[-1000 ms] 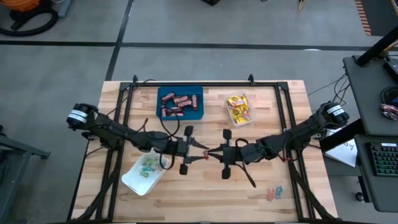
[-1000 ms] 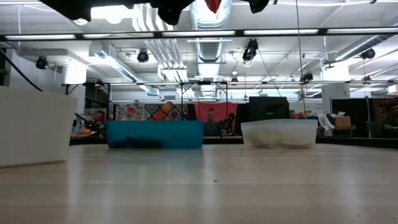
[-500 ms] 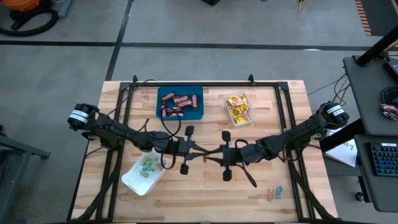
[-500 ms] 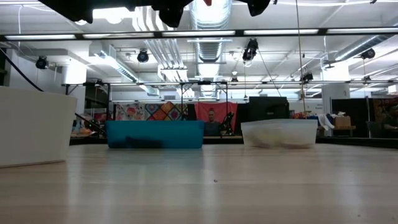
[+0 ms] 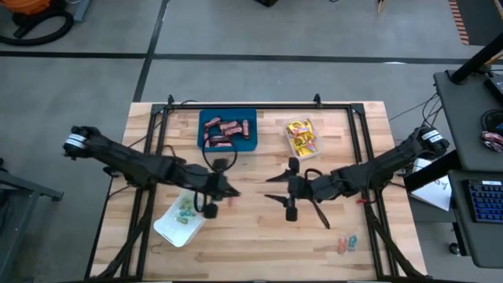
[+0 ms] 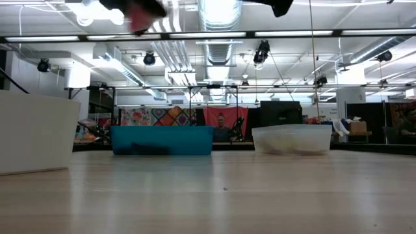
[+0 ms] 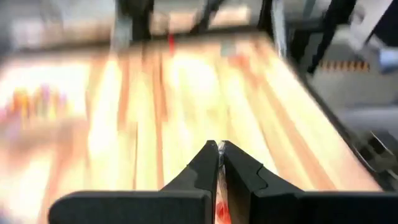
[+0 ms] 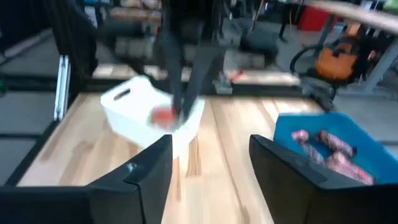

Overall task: Sort candy
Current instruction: Put the red gummy into the white bin

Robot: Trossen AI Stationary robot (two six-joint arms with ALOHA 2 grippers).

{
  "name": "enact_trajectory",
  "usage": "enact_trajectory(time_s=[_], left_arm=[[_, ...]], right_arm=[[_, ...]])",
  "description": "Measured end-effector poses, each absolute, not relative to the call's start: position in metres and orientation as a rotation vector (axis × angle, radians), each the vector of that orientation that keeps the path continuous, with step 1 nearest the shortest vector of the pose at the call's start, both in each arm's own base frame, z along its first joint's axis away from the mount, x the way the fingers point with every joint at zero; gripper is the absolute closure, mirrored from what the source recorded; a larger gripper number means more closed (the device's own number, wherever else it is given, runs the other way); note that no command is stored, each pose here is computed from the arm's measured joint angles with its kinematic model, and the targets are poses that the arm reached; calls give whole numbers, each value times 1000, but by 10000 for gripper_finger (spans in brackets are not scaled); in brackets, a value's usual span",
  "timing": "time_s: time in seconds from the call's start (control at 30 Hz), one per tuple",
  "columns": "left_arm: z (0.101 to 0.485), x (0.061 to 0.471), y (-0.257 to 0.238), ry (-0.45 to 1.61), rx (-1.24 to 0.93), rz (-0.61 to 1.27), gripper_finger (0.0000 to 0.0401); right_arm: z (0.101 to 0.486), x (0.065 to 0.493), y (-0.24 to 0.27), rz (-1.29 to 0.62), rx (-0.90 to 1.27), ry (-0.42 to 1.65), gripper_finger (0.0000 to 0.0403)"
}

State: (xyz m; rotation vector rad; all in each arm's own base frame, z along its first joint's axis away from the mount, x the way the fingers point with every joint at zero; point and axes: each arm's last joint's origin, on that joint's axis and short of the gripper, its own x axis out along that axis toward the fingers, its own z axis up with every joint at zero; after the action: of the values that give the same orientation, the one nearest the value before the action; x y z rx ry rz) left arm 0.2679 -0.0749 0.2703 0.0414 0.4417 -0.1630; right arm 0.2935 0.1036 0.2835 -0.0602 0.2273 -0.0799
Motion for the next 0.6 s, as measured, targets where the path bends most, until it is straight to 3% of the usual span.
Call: enact_trajectory(time_s=[0.23,0.6], left_arm=[[289,209,-75,1110,-195,95,401],[248,200,-91,1442,-345,110,401]], right_arm=[[281,291,101,-86,-55,270,188],[273,292,100,-91,-59,320,188]])
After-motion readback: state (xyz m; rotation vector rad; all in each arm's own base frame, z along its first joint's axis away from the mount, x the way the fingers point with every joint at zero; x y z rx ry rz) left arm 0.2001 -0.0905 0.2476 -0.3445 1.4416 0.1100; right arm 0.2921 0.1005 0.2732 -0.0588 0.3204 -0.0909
